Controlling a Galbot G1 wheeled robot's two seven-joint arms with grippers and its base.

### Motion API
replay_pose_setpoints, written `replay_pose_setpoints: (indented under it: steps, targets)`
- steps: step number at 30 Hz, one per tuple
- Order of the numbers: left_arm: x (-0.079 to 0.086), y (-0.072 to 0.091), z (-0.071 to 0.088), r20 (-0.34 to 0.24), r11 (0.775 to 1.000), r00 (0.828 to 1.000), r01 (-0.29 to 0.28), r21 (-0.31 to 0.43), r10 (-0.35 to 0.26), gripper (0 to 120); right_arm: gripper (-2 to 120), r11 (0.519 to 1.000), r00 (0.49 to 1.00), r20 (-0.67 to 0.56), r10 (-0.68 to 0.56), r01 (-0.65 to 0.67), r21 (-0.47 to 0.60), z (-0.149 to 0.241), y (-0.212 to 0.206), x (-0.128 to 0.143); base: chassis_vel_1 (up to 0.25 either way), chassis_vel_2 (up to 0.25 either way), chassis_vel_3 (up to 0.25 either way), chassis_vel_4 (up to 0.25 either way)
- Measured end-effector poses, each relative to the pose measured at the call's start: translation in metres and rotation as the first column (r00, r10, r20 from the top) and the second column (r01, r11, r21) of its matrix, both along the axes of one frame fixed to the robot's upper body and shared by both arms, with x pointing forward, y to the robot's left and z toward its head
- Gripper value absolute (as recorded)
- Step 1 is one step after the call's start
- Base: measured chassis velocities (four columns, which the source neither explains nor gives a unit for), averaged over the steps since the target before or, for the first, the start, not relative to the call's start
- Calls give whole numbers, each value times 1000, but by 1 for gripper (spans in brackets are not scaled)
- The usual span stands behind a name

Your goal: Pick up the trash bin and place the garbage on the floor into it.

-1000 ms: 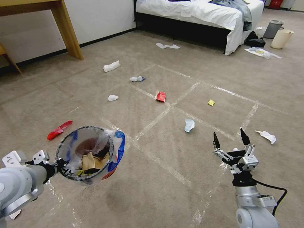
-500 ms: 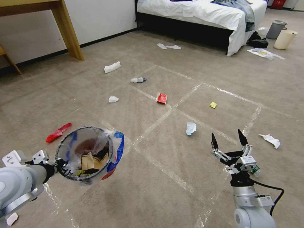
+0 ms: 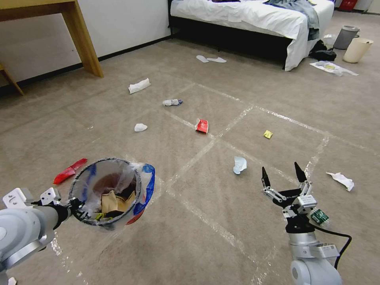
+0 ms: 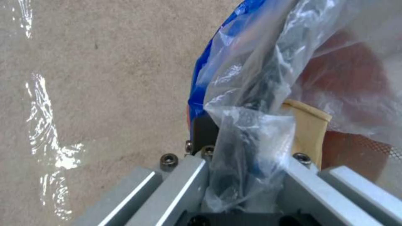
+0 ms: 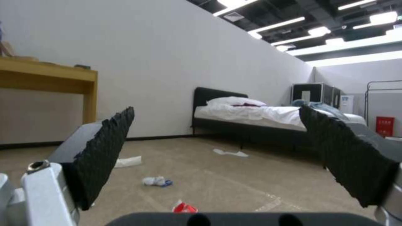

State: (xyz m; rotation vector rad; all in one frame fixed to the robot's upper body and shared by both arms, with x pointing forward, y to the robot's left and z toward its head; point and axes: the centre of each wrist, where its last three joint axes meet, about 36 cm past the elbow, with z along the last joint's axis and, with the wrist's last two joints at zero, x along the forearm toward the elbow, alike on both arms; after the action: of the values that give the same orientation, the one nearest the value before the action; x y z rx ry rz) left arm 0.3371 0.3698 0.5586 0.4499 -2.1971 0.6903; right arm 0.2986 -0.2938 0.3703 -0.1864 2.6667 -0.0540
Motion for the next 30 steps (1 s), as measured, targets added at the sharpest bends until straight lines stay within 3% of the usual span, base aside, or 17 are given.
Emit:
replay_pose_setpoints:
  steps: [30]
  targets:
    - [3,3,-1,-5,1000,1000,-10,6,10,0,100,1000,1000,-6,9,-9,1,-6,3,3,-71,75,77,-77]
